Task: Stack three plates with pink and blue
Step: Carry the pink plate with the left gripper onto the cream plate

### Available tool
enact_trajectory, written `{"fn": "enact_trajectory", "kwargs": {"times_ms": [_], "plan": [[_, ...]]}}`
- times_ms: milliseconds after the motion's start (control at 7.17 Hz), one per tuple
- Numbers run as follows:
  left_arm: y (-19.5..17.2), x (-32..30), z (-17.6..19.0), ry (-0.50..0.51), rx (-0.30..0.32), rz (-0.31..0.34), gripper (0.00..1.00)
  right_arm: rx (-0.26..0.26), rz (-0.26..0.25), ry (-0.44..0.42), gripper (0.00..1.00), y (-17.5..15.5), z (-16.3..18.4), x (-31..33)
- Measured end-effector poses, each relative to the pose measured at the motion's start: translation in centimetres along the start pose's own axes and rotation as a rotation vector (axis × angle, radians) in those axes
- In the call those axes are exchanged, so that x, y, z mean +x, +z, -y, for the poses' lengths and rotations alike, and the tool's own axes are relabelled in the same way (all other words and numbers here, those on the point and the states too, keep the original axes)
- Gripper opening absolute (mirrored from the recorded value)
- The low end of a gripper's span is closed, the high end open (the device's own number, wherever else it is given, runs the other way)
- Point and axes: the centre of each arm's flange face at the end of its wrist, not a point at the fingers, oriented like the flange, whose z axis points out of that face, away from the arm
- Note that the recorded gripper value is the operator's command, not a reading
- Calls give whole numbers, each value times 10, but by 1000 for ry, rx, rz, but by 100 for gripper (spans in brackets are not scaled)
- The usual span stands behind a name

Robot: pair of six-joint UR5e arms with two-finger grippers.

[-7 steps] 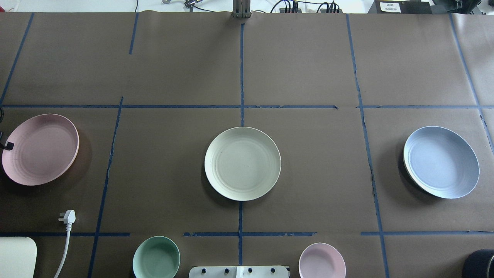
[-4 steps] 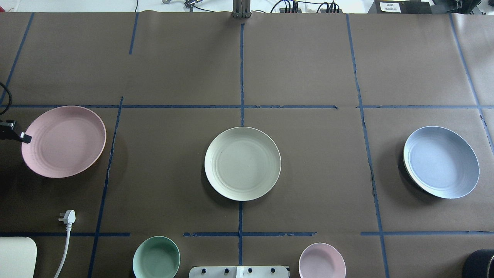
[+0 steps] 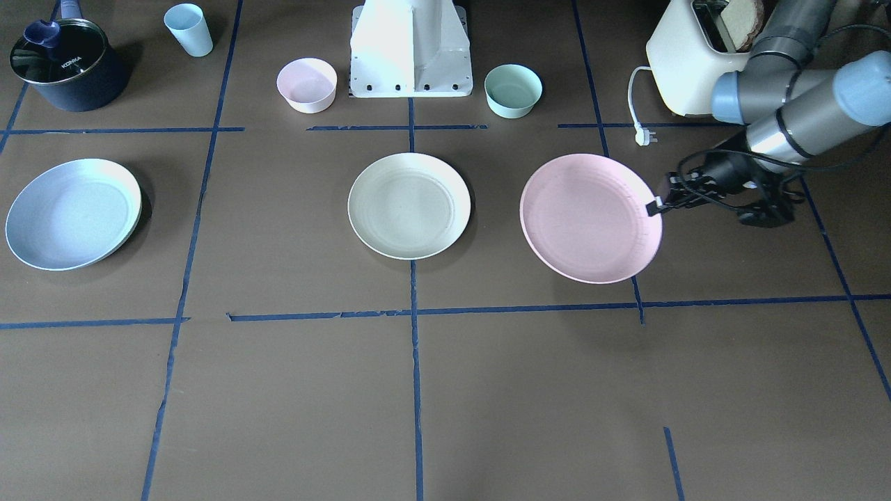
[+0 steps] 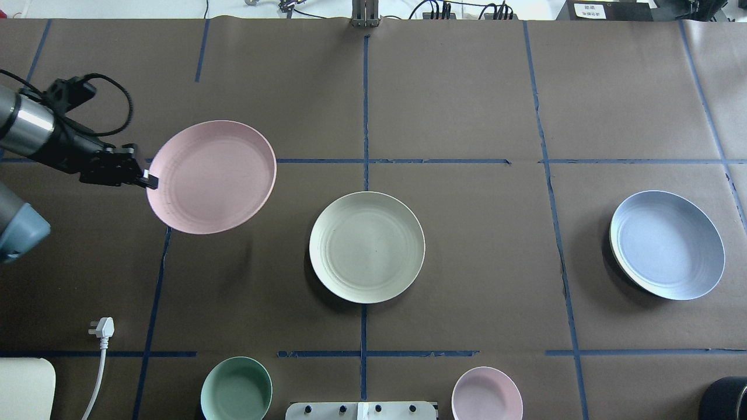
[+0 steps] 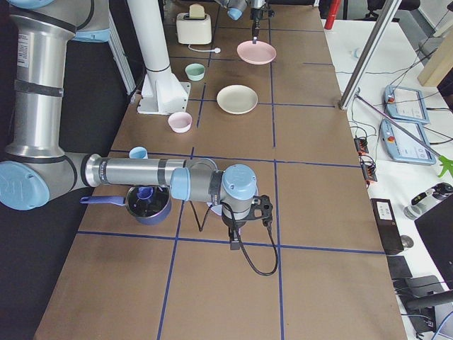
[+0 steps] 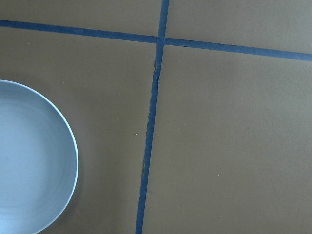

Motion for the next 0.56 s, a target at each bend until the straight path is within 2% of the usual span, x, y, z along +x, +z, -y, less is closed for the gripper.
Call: {"fn": "enact_trajectory", "kwargs": {"times_ms": [279, 558], "plan": [[62, 95, -43, 2, 21, 47, 0, -1, 1, 1, 100, 0, 0, 0], [116, 154, -96, 7, 22, 78, 0, -3, 1, 4, 100, 1, 0, 1]]}}
